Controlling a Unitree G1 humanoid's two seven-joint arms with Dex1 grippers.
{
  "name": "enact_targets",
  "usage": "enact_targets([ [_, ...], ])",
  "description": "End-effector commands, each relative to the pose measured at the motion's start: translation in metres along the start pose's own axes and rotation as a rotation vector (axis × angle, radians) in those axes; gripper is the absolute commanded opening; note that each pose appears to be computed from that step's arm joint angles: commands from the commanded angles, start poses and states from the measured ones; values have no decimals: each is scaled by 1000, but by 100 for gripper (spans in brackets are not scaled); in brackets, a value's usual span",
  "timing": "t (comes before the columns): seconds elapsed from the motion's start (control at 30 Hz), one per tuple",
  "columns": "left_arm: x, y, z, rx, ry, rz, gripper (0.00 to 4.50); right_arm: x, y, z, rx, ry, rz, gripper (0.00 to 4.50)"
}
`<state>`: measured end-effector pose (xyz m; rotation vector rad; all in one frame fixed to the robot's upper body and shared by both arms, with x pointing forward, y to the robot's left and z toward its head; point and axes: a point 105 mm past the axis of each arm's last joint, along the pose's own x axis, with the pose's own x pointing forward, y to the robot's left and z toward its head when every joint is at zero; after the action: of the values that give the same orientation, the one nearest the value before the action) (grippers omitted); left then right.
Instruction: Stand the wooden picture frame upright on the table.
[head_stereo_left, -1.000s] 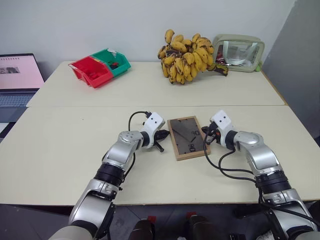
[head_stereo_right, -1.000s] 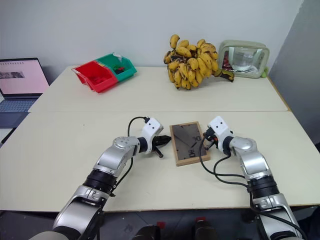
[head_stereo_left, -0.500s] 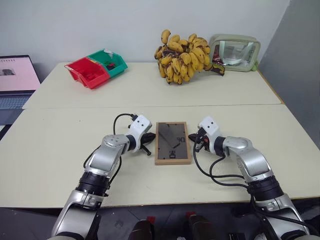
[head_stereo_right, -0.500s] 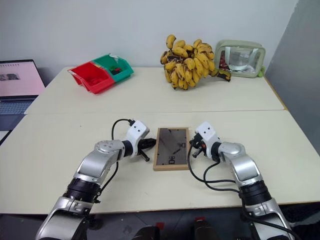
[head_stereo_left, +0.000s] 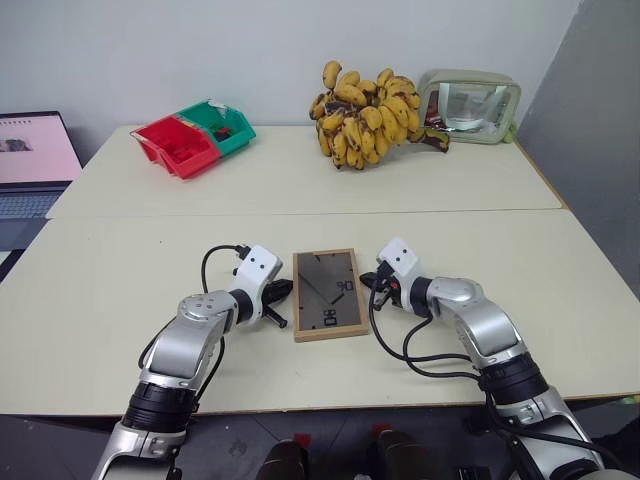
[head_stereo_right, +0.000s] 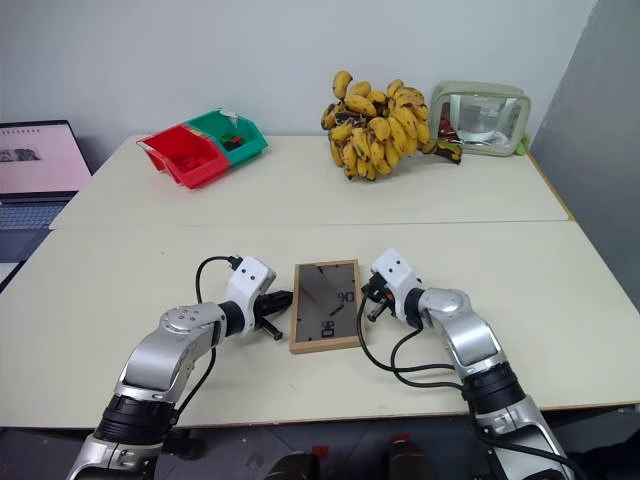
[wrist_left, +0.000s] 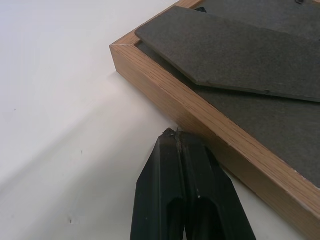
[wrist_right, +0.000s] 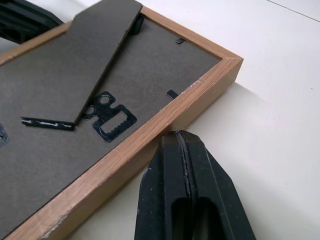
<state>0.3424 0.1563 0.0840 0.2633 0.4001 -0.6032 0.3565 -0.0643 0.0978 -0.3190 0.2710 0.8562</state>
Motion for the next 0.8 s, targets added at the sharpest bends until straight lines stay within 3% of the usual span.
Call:
enact_targets([
  [0.03, -12, 14, -18, -16, 68, 18, 1, -12, -16, 16, -42, -58, -58, 0],
  [0.13, -29, 22, -17, -9, 72, -27, 1, -20, -23, 15, -58, -52, -71, 0],
  [0.27, -67, 17, -13, -103, 59, -239, 63, -27, -33, 9, -52, -49, -84, 0],
  [0.43, -90, 14, 0, -673, -6, -423, 155, -21, -33, 5, -77, -48, -75, 0],
  [0.53, -93, 0, -3, -838, 58, -519, 210, -14, -29, 7, -64, -64, -58, 0],
  [0.8, -84, -3, -4, -973, 102, -557, 371, -5, -20, 12, -77, -74, -36, 0],
])
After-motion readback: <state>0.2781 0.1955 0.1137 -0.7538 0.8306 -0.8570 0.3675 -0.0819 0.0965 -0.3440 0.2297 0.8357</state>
